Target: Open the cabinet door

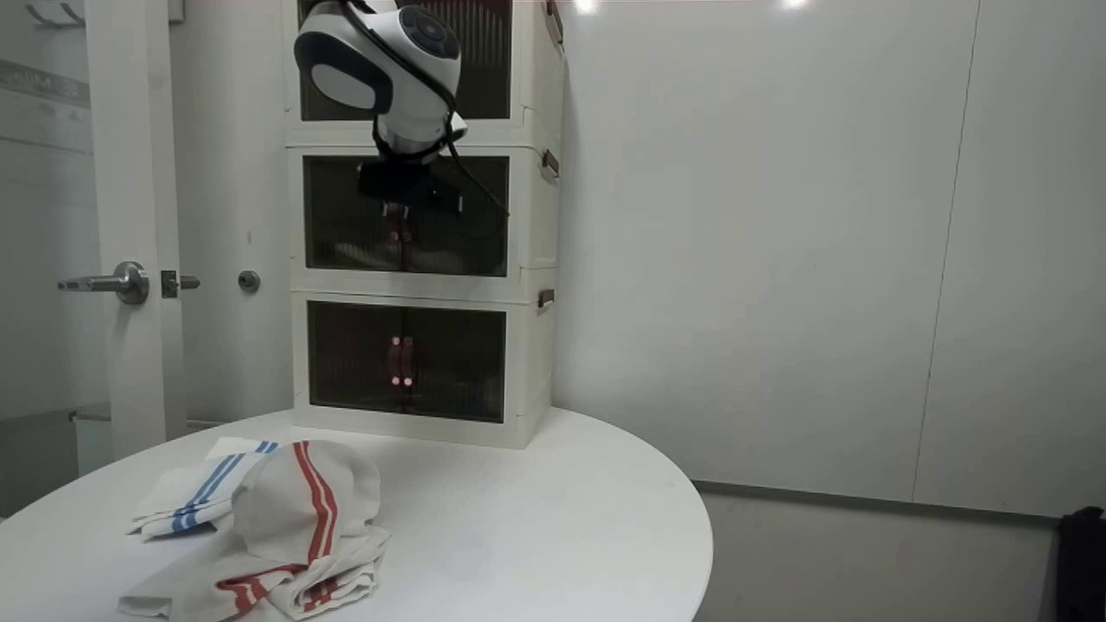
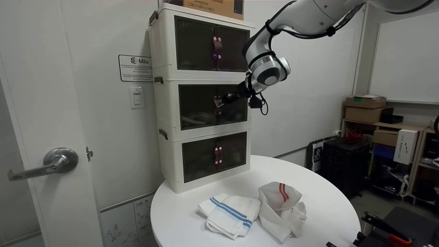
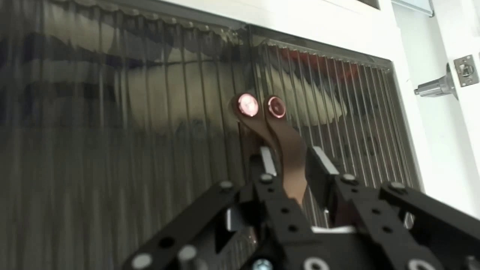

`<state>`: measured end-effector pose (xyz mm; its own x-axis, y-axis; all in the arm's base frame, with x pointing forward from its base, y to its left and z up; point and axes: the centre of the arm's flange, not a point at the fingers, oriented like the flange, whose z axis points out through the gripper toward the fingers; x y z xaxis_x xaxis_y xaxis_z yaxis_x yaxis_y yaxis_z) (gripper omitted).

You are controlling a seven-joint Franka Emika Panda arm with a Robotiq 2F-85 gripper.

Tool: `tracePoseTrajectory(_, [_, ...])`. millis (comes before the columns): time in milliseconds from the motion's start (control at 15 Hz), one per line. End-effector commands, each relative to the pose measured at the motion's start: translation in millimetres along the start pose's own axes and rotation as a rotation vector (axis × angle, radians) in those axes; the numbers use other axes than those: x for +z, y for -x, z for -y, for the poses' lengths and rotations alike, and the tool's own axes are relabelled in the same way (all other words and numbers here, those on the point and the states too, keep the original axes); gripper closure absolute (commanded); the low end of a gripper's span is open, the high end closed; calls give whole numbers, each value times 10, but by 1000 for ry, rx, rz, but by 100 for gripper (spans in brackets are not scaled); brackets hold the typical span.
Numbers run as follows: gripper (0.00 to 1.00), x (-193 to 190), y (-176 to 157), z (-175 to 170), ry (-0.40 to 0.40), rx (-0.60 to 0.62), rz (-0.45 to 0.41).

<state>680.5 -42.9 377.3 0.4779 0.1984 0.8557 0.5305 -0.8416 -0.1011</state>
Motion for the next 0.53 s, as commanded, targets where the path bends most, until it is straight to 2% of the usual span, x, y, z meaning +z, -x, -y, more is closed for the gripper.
tracePoseTrajectory(0, [94,21,-36,54,-34,-32,7])
tracePoseTrajectory(133, [97,3,-27,41,-45,-46,27])
tracePoseTrajectory(200, [94,2,-28,41,-51,-55,35])
tracePoseTrajectory(267, [94,-35,-41,228,-52,-68,66])
tracePoseTrajectory(467, [91,-89,-38,308,-56,-96,98])
